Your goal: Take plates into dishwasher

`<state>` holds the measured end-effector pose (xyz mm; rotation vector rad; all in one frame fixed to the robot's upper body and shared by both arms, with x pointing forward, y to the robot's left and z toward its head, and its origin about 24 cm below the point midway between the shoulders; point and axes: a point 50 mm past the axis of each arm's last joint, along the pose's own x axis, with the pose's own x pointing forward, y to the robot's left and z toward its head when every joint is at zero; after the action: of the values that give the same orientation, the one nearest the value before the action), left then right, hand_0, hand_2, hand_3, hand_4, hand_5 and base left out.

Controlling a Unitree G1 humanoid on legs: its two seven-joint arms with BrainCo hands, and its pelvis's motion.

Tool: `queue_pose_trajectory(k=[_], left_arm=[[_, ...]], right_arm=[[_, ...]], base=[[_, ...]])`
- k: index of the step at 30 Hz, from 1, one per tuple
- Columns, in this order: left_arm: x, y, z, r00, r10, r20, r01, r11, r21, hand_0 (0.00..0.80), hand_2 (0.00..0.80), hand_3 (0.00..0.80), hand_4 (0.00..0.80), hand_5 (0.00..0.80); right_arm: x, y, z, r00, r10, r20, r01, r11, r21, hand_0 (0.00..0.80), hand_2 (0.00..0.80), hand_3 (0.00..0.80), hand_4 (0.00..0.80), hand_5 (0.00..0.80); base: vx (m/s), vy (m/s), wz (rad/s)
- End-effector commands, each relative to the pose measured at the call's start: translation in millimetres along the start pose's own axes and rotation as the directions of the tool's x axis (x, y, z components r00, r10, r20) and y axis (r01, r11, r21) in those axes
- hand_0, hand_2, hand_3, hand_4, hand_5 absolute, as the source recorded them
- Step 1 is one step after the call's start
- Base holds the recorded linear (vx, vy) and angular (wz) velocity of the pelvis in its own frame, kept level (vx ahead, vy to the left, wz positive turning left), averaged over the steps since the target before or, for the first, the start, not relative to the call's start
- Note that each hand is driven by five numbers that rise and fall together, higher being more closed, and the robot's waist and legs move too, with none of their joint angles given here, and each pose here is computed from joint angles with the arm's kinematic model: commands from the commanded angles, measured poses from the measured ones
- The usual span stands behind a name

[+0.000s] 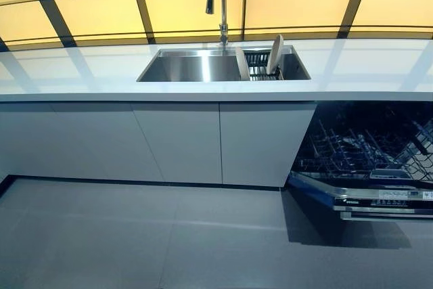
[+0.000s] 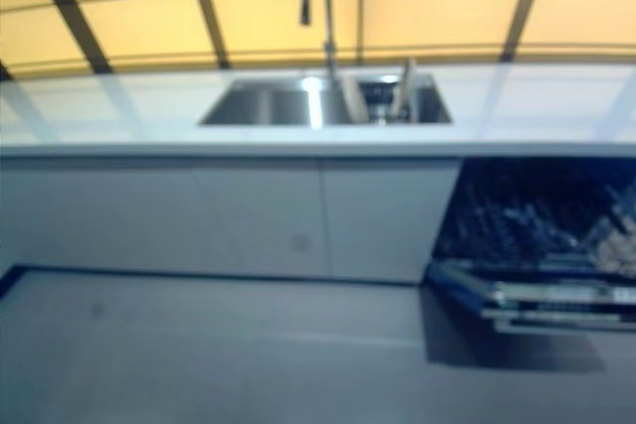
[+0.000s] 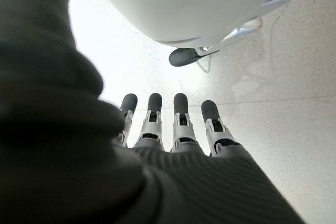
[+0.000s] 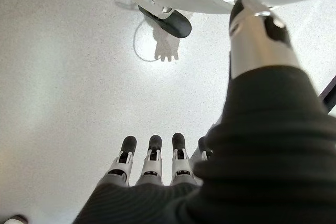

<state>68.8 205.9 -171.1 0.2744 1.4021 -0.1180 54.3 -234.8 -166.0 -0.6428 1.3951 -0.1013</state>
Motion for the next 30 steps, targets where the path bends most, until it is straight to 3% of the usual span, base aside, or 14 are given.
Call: queue_pose_trajectory(k=[1,9,18,30], left_arm=[[1,5,14,1.0,0.024,-0.009,-0.023,0.998,0.052,0.0,0.0,0.0,0.0,0.0],[0,12,13,0.996,0.085,-0.027,-0.084,0.995,0.051,0.0,0.0,0.0,0.0,0.0],[0,18,-2,0.985,0.144,-0.094,-0.151,0.986,-0.074,0.0,0.0,0.0,0.0,0.0],[-4,11,-48,0.964,0.079,-0.254,-0.117,0.983,-0.14,0.0,0.0,0.0,0.0,0.0]], right_arm=[[0,-6,41,0.993,-0.013,0.113,0.015,1.0,-0.018,0.0,0.0,0.0,0.0,0.0],[0,-9,46,0.992,-0.037,0.123,0.04,0.999,-0.028,0.0,0.0,0.0,0.0,0.0],[3,-21,42,0.996,-0.036,0.086,0.042,0.996,-0.077,0.0,0.0,0.0,0.0,0.0],[7,-29,16,0.999,-0.045,0.0,0.044,0.993,-0.112,0.0,0.0,0.0,0.0,0.0]], base=[[0.0,0.0,0.0],[-0.001,-0.031,0.01],[0.079,-0.08,0.06],[0.468,0.15,-0.44]])
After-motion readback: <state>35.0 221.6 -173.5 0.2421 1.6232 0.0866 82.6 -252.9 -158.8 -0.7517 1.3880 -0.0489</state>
